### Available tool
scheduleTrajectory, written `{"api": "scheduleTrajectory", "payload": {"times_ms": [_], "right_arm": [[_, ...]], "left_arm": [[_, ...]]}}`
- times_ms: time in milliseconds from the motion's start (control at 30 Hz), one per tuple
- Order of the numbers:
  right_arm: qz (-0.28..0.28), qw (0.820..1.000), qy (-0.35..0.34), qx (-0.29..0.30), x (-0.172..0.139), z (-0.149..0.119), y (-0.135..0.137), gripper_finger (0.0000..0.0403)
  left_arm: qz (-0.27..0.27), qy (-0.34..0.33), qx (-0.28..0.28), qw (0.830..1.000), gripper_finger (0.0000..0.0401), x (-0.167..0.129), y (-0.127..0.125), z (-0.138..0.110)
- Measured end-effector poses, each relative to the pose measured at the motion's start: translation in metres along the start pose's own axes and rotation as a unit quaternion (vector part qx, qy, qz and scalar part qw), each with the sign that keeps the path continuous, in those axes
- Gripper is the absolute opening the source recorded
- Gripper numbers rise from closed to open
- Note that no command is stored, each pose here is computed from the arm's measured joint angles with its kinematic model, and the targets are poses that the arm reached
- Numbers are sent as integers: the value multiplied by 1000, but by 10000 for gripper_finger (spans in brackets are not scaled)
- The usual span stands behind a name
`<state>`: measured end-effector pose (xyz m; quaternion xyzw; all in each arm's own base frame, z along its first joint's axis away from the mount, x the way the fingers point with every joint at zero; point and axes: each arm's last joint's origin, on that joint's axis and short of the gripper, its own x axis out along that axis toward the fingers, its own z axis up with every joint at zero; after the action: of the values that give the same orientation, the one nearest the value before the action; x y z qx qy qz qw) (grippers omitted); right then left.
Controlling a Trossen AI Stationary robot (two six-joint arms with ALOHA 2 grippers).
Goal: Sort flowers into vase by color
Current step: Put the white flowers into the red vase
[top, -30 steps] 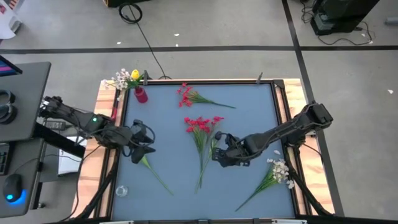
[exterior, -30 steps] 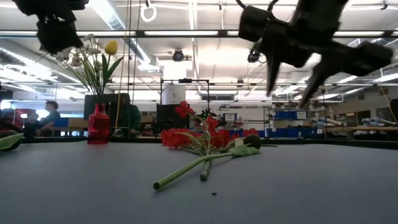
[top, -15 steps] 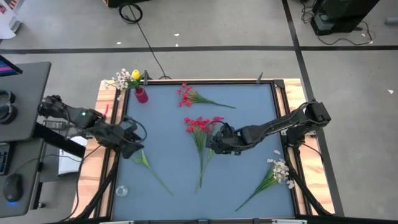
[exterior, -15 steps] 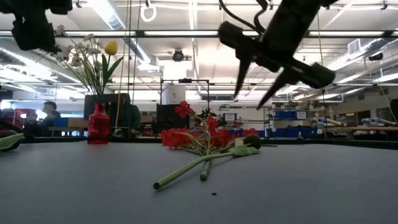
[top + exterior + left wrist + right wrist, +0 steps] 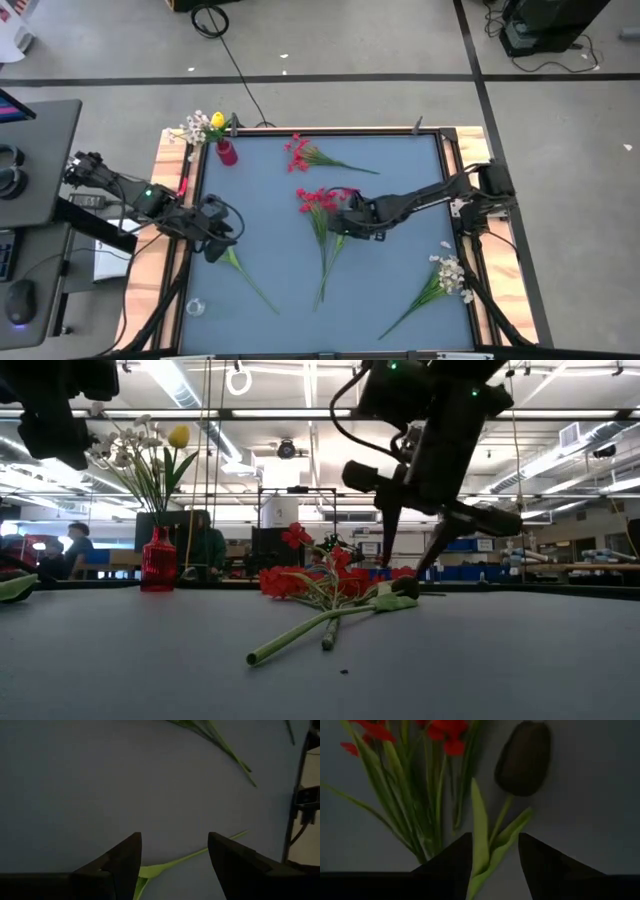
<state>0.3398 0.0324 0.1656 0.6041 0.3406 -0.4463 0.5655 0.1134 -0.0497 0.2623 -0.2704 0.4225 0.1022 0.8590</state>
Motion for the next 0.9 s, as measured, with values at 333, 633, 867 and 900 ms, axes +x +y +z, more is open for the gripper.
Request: {"api": "scheduleTrajectory", "payload": {"times_ms": [333, 633, 867, 900], "right_arm": [[221, 971, 38, -82, -9, -18, 40, 166], [152, 981, 52, -111, -9, 29, 36, 154], [65, 986, 118, -97, -49, 5, 9, 150], [56, 986, 129, -91, -53, -2, 5, 150]], "left_arm": [[16, 2, 1, 1000, 233, -1, 3, -2], [18, -88, 3, 996, 233, 4, -8, 10], [-44, -140, 7, 989, 233, 12, -29, 23], [-44, -140, 7, 989, 233, 13, -30, 23]]}}
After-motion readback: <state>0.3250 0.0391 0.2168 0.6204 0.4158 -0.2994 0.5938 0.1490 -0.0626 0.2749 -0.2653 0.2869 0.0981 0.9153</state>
